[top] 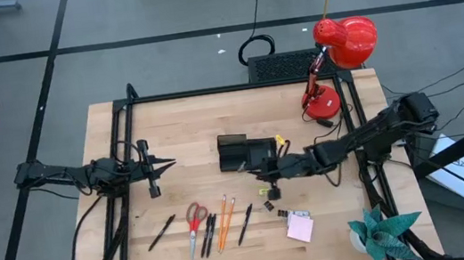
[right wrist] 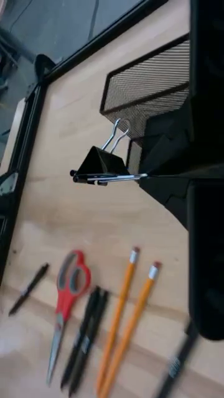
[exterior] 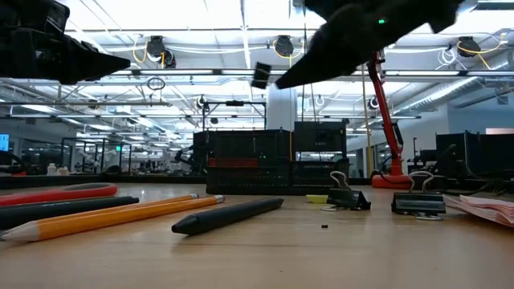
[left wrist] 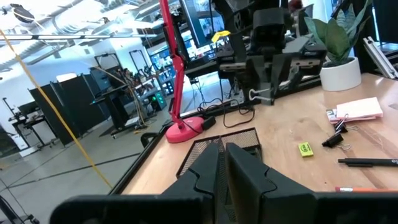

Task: Pick and place office supplies into organizer
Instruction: Put the binder clip into the desk organizer

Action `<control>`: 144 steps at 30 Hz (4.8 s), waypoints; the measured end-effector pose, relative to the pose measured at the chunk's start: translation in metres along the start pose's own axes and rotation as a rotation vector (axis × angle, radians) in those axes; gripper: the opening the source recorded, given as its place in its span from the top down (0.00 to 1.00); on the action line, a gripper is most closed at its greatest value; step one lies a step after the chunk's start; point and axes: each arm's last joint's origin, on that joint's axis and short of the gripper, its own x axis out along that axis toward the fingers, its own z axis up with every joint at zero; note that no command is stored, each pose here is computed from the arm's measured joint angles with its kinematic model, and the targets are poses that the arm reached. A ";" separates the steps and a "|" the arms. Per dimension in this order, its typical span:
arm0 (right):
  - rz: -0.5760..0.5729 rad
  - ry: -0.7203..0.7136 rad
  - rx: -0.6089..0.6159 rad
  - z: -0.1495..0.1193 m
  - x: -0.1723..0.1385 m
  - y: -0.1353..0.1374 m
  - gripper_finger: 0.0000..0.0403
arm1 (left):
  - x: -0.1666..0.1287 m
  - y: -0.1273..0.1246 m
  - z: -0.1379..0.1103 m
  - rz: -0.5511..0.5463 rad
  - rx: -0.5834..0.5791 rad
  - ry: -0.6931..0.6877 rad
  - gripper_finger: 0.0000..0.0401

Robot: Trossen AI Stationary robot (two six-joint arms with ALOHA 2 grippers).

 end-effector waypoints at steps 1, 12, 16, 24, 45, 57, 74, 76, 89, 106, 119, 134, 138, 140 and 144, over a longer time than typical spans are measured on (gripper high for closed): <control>-0.013 0.004 0.003 0.001 0.006 -0.001 1.00 | 0.000 0.000 0.000 0.000 0.000 0.001 0.91; -0.180 0.143 -0.092 -0.001 0.074 0.005 1.00 | 0.000 0.000 0.000 -0.001 0.000 -0.001 0.91; -0.179 0.171 -0.110 -0.005 0.083 0.009 1.00 | 0.000 0.000 0.000 0.000 0.000 -0.001 0.91; -0.249 0.271 -0.087 -0.019 0.085 0.009 1.00 | 0.000 0.000 0.000 0.001 -0.001 -0.002 0.91; -0.176 0.384 -0.061 -0.018 0.088 -0.004 1.00 | 0.000 0.000 0.000 0.001 0.000 -0.002 0.91; -0.165 0.421 -0.025 -0.022 0.088 -0.010 0.97 | 0.000 0.000 0.000 0.001 0.000 -0.002 0.91; -0.190 0.370 -0.032 -0.012 0.081 -0.009 0.82 | 0.000 0.000 0.000 0.000 0.000 0.000 0.91; -0.206 0.328 -0.050 0.000 0.072 -0.007 0.79 | 0.000 0.000 0.000 0.000 0.000 0.000 0.91; 0.144 0.121 -0.073 0.047 -0.003 0.056 0.69 | 0.000 0.000 0.000 0.000 0.000 0.000 0.91; 0.122 0.417 0.086 0.006 -0.050 0.117 0.58 | 0.000 0.000 0.000 0.001 0.056 -0.003 0.91; 0.148 0.518 0.160 -0.017 -0.044 0.122 0.57 | 0.000 0.000 0.000 0.000 0.061 -0.001 0.91; 0.160 0.530 0.212 -0.049 -0.039 0.121 0.58 | 0.000 0.000 0.000 0.001 0.061 -0.002 0.91; 0.154 0.529 0.212 -0.052 -0.035 0.123 0.58 | 0.000 0.000 0.000 0.001 0.060 -0.002 0.91; 0.153 0.532 0.208 -0.056 -0.029 0.125 0.58 | 0.000 0.000 0.000 0.001 0.061 -0.002 0.91; 0.138 0.558 0.197 -0.064 -0.024 0.127 0.58 | 0.000 0.000 0.000 0.003 0.061 0.001 0.91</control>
